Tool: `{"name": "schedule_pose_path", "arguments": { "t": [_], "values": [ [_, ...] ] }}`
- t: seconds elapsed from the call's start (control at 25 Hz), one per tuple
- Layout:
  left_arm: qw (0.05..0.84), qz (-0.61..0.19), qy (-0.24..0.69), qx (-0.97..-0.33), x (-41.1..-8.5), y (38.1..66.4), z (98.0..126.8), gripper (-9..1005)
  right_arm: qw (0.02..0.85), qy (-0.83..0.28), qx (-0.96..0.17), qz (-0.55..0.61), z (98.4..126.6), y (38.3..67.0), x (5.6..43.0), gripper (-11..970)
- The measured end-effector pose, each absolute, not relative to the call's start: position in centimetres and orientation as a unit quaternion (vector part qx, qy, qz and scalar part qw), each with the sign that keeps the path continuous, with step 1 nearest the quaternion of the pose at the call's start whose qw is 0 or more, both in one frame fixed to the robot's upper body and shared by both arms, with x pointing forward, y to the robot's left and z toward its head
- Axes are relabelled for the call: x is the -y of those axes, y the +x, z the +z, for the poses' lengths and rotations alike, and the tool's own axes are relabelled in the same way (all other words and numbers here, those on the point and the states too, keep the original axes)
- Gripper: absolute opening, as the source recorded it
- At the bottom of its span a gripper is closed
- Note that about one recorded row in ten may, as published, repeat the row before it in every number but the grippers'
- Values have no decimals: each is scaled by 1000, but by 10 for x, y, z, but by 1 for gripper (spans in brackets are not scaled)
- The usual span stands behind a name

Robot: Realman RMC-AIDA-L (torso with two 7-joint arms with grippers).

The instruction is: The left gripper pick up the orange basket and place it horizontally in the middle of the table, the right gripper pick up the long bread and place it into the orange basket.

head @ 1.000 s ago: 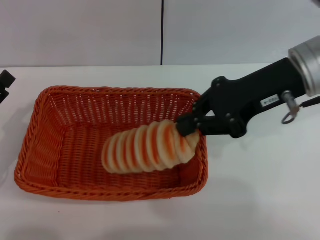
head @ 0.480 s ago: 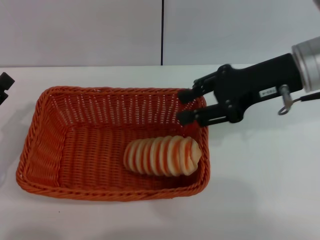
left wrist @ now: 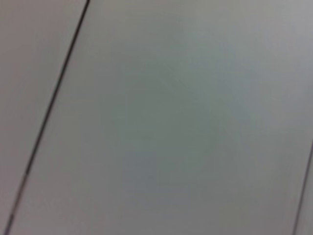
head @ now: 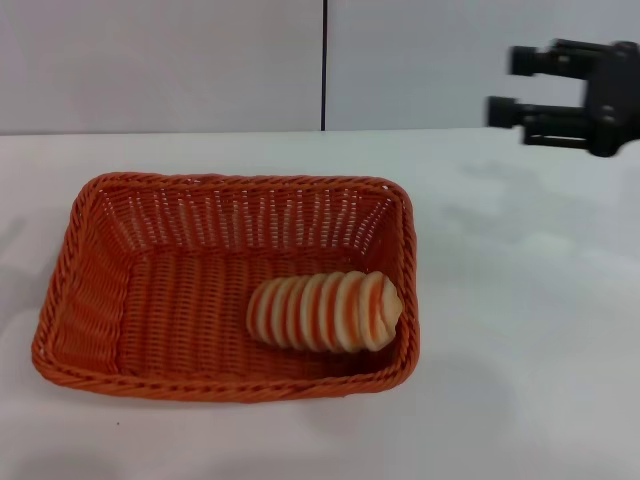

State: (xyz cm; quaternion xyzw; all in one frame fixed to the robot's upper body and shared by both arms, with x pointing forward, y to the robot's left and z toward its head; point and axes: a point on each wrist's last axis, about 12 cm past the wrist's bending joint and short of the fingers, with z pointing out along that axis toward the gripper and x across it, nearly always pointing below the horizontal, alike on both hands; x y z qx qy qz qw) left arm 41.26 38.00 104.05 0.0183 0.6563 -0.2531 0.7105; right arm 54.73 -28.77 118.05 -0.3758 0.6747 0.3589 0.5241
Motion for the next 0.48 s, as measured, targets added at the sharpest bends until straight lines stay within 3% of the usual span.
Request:
{"name": "schedule_pose_path", "arguments": {
  "t": [0.28, 0.48],
  "values": [
    [740, -176, 8, -649, -380, 395, 1029, 770, 718, -206, -611, 262, 1102, 514, 337, 743],
    [755, -140, 17, -640, -373, 389, 1025, 770, 806, -89, -576, 100, 1059, 491, 341, 743]
  ]
}}
